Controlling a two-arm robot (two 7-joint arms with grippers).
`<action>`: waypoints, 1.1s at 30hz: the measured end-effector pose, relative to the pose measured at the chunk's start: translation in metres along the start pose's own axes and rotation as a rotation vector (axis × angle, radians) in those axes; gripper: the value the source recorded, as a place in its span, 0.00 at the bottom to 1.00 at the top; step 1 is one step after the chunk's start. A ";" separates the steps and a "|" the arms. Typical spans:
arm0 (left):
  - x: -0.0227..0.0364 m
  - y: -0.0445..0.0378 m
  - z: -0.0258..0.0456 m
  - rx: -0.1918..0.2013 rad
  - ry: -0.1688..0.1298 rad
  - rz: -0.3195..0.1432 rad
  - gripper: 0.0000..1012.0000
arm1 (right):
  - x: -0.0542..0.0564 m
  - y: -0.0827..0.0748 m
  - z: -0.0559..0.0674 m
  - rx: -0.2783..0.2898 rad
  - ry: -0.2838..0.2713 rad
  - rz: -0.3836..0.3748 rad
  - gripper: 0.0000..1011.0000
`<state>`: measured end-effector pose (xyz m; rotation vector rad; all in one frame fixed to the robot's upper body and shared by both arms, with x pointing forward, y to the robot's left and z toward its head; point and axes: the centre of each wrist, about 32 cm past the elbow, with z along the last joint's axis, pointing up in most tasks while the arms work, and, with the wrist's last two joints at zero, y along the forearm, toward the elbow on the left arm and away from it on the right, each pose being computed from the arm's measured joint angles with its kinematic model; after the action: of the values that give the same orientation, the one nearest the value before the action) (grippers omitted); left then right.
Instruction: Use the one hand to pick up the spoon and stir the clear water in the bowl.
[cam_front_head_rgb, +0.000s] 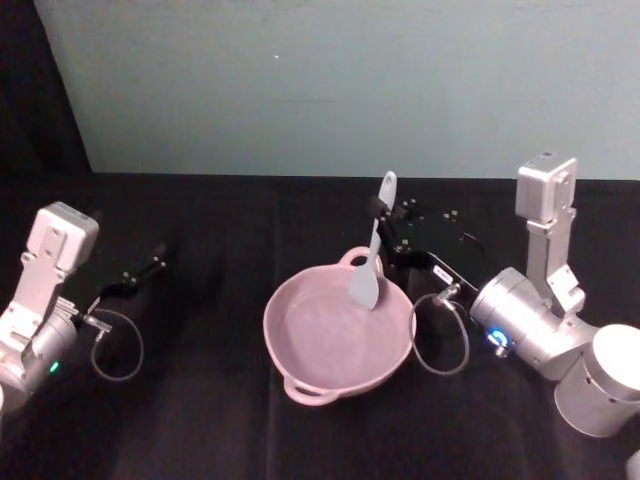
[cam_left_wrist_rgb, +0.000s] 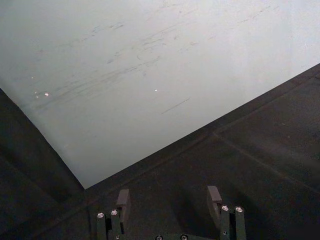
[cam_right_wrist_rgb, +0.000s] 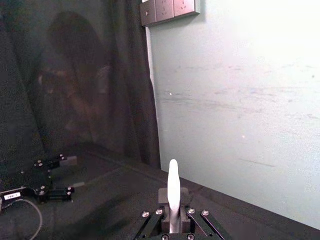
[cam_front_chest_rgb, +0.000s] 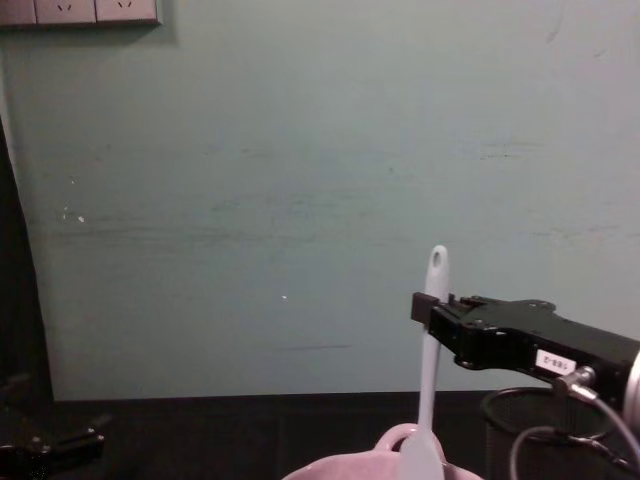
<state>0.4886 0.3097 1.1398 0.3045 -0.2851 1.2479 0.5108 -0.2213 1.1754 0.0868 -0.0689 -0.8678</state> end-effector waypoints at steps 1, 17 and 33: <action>0.0000 0.0000 0.0000 0.000 0.000 0.000 0.99 | 0.000 -0.001 0.000 -0.002 -0.003 0.001 0.11; 0.0000 0.0000 0.0000 0.000 0.000 0.000 0.99 | -0.032 -0.017 0.007 -0.024 -0.049 0.153 0.11; 0.0000 0.0000 0.0000 0.000 0.000 0.000 0.99 | -0.040 0.011 -0.002 0.000 0.046 0.156 0.11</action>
<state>0.4886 0.3096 1.1398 0.3044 -0.2851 1.2480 0.4938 -0.1837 1.1738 0.1002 -0.0317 -0.7091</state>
